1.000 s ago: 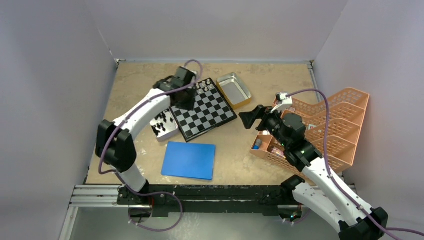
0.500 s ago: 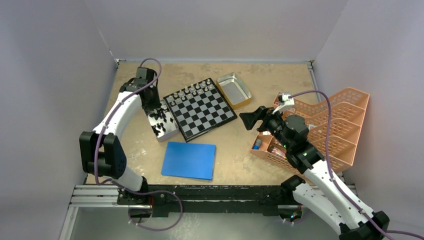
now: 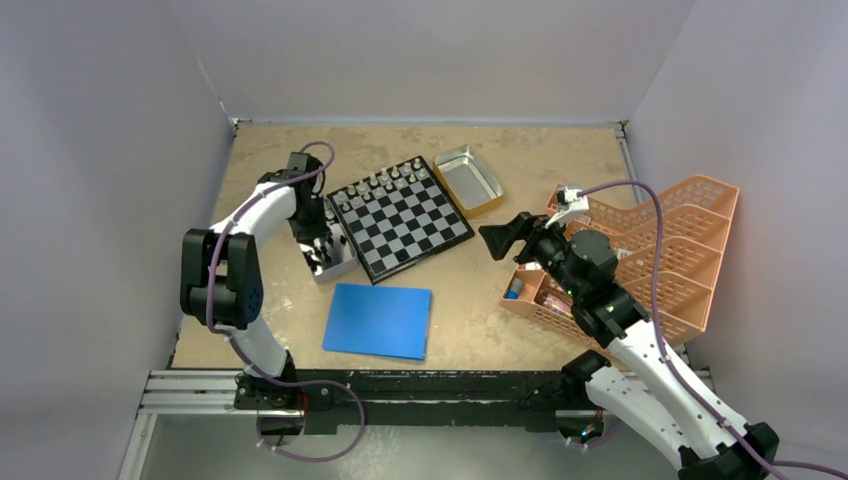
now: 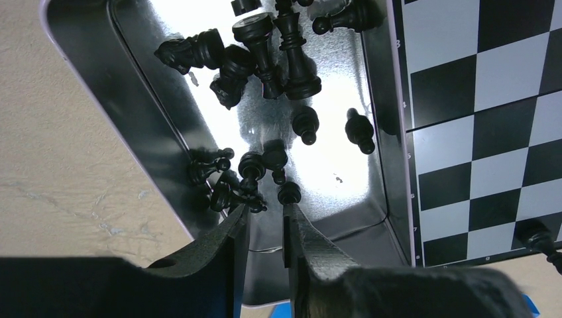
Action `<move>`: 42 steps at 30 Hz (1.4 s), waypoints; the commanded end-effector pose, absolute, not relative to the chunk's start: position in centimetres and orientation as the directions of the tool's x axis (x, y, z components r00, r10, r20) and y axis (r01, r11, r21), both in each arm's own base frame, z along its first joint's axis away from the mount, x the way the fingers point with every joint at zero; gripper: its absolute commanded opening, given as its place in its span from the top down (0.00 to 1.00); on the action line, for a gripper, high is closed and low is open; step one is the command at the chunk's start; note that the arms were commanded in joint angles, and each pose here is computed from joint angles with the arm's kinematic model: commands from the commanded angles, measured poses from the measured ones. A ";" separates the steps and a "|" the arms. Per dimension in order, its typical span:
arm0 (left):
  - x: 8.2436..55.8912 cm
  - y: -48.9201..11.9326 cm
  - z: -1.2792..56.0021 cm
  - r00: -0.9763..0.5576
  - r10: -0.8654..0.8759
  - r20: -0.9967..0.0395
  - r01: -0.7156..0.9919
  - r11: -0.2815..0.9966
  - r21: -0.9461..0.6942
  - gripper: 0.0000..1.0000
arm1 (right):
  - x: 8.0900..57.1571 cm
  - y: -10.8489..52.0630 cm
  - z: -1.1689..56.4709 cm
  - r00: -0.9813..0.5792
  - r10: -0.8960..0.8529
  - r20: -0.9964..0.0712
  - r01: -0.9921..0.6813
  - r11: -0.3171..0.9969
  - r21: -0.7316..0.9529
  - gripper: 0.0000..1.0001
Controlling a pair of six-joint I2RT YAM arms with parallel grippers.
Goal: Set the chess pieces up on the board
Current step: Pick up the chess piece from the storage box.
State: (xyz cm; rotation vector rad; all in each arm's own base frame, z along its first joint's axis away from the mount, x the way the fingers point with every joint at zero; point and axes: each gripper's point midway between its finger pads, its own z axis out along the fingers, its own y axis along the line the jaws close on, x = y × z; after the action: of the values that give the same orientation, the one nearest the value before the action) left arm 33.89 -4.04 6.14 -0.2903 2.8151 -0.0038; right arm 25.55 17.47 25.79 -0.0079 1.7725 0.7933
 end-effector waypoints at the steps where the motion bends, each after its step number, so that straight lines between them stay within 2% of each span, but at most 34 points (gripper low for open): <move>1: 34.7 -3.9 6.2 -0.928 -0.184 -0.323 -0.184 0.982 -0.028 0.74 | 25.7 17.7 27.5 -0.318 0.388 -0.865 -0.427 0.756 0.496 0.06; 10: 34.8 -3.2 5.3 -0.933 -0.185 -0.308 -0.196 0.981 0.005 0.70 | 25.6 17.5 27.6 -0.310 0.390 -0.867 -0.422 0.761 0.493 0.05; 29: 35.5 -2.7 4.7 -0.938 -0.186 -0.292 -0.198 0.980 0.014 0.75 | 25.2 17.3 28.6 -0.292 0.394 -0.871 -0.433 0.758 0.488 0.05; 36: 35.7 -2.6 4.7 -0.941 -0.177 -0.288 -0.192 0.981 0.022 0.88 | 25.1 17.6 28.2 -0.301 0.398 -0.867 -0.447 0.744 0.497 0.05; 42: 35.6 -2.6 6.0 -0.934 -0.184 -0.306 -0.199 0.980 0.018 0.93 | 25.3 17.4 27.9 -0.301 0.392 -0.869 -0.434 0.755 0.491 0.05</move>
State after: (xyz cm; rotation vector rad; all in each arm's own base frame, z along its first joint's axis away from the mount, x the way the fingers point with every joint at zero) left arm 34.33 -2.99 3.65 -0.2730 2.8860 0.0618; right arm 25.14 17.34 26.54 -0.0194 1.7452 0.8022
